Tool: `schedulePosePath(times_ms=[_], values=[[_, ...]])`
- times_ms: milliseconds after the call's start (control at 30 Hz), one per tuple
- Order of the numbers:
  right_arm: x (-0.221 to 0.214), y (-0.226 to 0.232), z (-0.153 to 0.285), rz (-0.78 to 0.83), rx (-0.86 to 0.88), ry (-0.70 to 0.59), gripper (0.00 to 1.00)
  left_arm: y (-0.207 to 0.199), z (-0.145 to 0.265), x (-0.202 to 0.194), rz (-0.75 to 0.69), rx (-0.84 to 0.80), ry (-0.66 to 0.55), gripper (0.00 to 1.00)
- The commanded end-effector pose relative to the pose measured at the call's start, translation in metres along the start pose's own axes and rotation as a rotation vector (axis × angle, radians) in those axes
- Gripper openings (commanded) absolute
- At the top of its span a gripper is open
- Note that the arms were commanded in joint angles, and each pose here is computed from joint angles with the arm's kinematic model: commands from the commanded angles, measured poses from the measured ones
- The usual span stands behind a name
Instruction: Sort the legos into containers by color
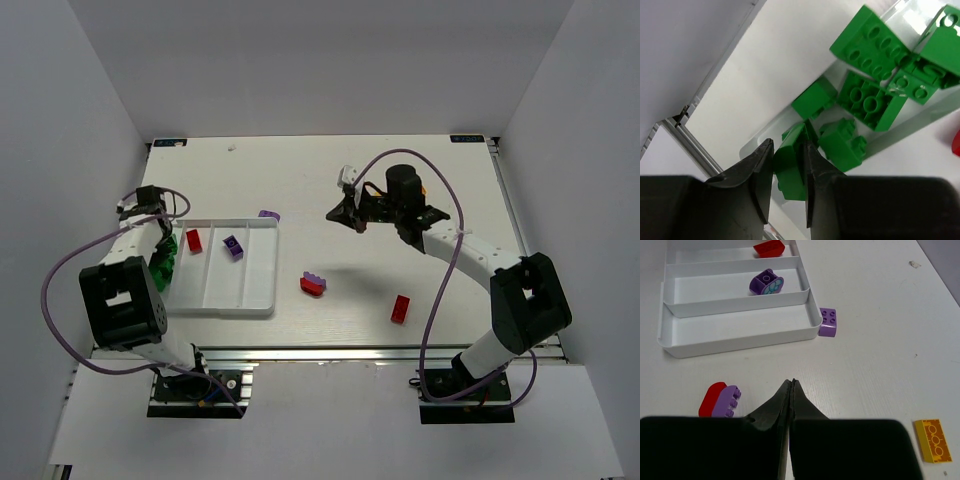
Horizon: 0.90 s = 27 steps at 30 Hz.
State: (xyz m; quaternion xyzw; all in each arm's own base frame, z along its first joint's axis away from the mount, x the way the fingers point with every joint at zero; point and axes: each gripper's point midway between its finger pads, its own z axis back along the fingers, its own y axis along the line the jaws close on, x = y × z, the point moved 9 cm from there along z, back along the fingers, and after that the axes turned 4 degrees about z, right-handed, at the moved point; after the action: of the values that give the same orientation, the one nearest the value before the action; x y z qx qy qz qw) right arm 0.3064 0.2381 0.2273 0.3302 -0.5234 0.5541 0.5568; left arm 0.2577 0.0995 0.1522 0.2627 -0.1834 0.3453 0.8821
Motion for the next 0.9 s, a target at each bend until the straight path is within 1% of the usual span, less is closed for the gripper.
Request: schedulePosePath(times_ms=[0,33,67,133,167,233,267,333,400,467,533,567,600,633,667,700,733,767,800,833,867], values=[[0.012,-0.001,0.008,0.016,-0.004,-0.038,0.0,-0.002,-0.001,0.015,0.039,0.02,-0.048,0.18],[0.011,-0.003,0.009,0.016,-0.009,-0.038,0.01,-0.003,-0.003,0.014,0.037,0.019,-0.039,0.23],[0.01,-0.003,0.01,0.014,-0.01,-0.037,0.02,-0.004,-0.004,0.011,0.037,0.01,-0.029,0.32],[0.011,-0.005,0.01,0.016,-0.014,-0.038,0.03,-0.005,-0.002,0.008,0.052,-0.005,-0.024,0.4],[0.011,-0.005,0.011,0.015,-0.016,-0.038,0.04,-0.004,-0.003,0.007,0.05,-0.004,-0.022,0.46],[0.01,-0.006,0.011,0.015,-0.014,-0.039,0.04,-0.004,-0.001,0.005,0.06,-0.019,-0.018,0.54],[0.01,-0.006,0.01,0.014,-0.014,-0.038,0.04,-0.003,0.002,0.004,0.061,-0.021,-0.015,0.61],[0.011,-0.007,0.01,0.016,-0.013,-0.04,0.05,0.0,0.005,0.004,0.068,-0.021,-0.011,0.68],[0.012,-0.007,0.01,0.017,-0.01,-0.041,0.06,0.004,0.014,0.008,0.091,-0.031,-0.033,0.75],[0.012,-0.008,0.01,0.021,-0.006,-0.038,0.1,0.009,0.026,0.013,0.113,-0.05,-0.058,0.75],[0.01,-0.008,0.009,0.021,0.006,-0.029,0.23,0.013,0.039,0.019,0.149,-0.081,-0.08,0.75],[0.013,-0.01,0.008,0.024,0.008,-0.03,0.31,0.015,0.045,0.021,0.17,-0.101,-0.086,0.75],[0.013,-0.009,0.007,0.021,0.027,-0.031,0.52,0.018,0.056,0.025,0.2,-0.136,-0.111,0.73],[0.01,-0.008,0.006,0.003,0.048,-0.016,0.58,0.015,0.066,0.027,0.215,-0.215,-0.108,0.64],[0.011,-0.012,0.002,0.006,0.065,-0.014,0.62,0.012,0.073,0.03,0.236,-0.286,-0.124,0.55],[0.012,-0.012,0.001,-0.007,0.087,-0.013,0.71,0.013,0.084,0.032,0.258,-0.364,-0.149,0.39],[0.005,-0.011,-0.002,-0.044,0.105,0.013,0.75,0.004,0.094,0.035,0.27,-0.504,-0.156,0.36],[0.005,-0.013,-0.004,-0.057,0.108,0.018,0.78,0.0,0.101,0.036,0.287,-0.583,-0.165,0.35],[0.01,-0.018,-0.006,-0.07,0.104,0.016,0.89,-0.005,0.109,0.036,0.315,-0.663,-0.167,0.36],[0.005,-0.018,-0.009,-0.106,0.114,0.035,0.89,-0.017,0.115,0.037,0.307,-0.744,-0.179,0.46],[0.007,-0.022,-0.011,-0.112,0.11,0.035,0.89,-0.03,0.125,0.033,0.291,-0.858,-0.137,0.54]])
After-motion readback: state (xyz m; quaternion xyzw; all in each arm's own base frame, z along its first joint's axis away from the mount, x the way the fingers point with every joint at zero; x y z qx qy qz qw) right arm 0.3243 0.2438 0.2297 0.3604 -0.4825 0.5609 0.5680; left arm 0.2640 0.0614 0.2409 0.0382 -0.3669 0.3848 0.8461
